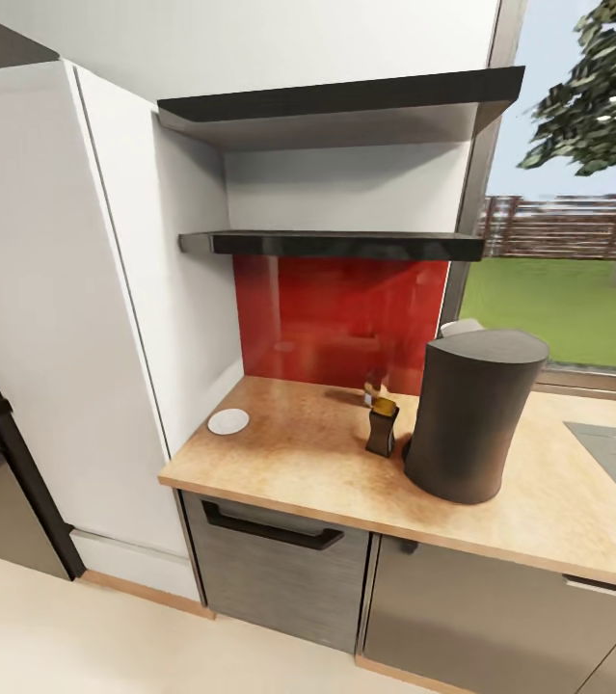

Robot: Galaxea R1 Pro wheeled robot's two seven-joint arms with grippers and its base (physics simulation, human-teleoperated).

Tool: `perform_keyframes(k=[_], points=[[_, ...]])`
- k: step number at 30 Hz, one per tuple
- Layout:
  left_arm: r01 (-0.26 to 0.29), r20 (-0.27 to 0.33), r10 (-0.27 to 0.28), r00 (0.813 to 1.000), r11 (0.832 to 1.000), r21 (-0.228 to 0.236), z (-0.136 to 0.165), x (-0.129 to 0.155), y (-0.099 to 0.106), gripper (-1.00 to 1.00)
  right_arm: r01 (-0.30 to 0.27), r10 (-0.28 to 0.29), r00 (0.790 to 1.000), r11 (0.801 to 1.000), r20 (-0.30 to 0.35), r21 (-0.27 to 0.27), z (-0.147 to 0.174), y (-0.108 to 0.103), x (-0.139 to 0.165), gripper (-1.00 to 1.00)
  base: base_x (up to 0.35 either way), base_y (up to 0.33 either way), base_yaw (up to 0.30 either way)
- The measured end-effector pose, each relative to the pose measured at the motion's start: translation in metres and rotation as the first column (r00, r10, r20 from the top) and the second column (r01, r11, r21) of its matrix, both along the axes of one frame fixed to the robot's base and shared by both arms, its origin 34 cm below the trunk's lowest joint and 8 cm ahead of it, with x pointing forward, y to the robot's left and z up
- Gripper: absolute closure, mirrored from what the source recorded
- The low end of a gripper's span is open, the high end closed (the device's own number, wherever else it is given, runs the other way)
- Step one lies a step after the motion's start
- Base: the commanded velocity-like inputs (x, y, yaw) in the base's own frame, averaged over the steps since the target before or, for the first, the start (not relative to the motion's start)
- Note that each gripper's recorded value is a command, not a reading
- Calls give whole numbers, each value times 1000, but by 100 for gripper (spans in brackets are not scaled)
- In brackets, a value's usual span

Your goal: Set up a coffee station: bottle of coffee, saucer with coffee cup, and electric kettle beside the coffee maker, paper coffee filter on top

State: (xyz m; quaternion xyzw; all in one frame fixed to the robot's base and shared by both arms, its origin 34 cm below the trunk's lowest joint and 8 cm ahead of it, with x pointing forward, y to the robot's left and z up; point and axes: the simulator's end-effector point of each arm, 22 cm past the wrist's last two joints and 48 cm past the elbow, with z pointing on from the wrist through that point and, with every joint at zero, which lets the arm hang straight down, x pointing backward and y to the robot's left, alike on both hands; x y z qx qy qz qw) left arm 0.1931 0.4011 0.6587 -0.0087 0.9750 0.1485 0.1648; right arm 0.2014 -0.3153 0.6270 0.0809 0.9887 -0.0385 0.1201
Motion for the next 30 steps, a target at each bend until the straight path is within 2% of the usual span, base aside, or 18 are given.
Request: perform_keyframes(k=[6, 12, 16, 20, 24, 26, 27, 29, 30], points=[[-21, 22, 20, 1000, 1000, 7, 3, 11, 11, -100, -1, 1, 1000, 1000, 0, 0, 0, 0, 0, -100, 0, 0, 1], [-98, 52, 98, 994, 995, -5, 7, 17, 24, -100, 0, 0, 1000, 1000, 5, 1, 0, 1, 3, -100, 0, 0, 0], [-130, 87, 131, 988, 991, -15, 9, 37, 27, -100, -5, 5, 998, 1000, 62, 3, 6, 2, 29, -100, 0, 0, 0], [-147, 117, 149, 982, 989, -20, 13, 57, 29, -100, -32, 32, 986, 999, 165, -3, 21, 4, 78, -100, 0, 0, 0], [-151, 127, 153, 980, 988, -22, 14, 65, 30, -100, -126, 127, 958, 992, 257, -22, 38, 20, 122, -100, 0, 0, 0], [-152, 131, 153, 980, 988, -22, 14, 67, 30, -100, -206, 204, 926, 978, 319, -27, 52, 50, 151, -100, 0, 0, 0], [-152, 131, 153, 979, 988, -22, 14, 67, 30, -100, -224, 220, 917, 974, 334, -27, 56, 59, 157, -100, 0, 0, 0], [-151, 133, 153, 979, 988, -24, 14, 68, 29, -100, -276, 263, 886, 961, 381, -21, 68, 91, 176, -100, 0, 0, 0], [-151, 133, 153, 979, 988, -24, 15, 68, 29, -100, -285, 268, 880, 959, 392, -18, 71, 99, 180, -100, 0, 0, 0]])
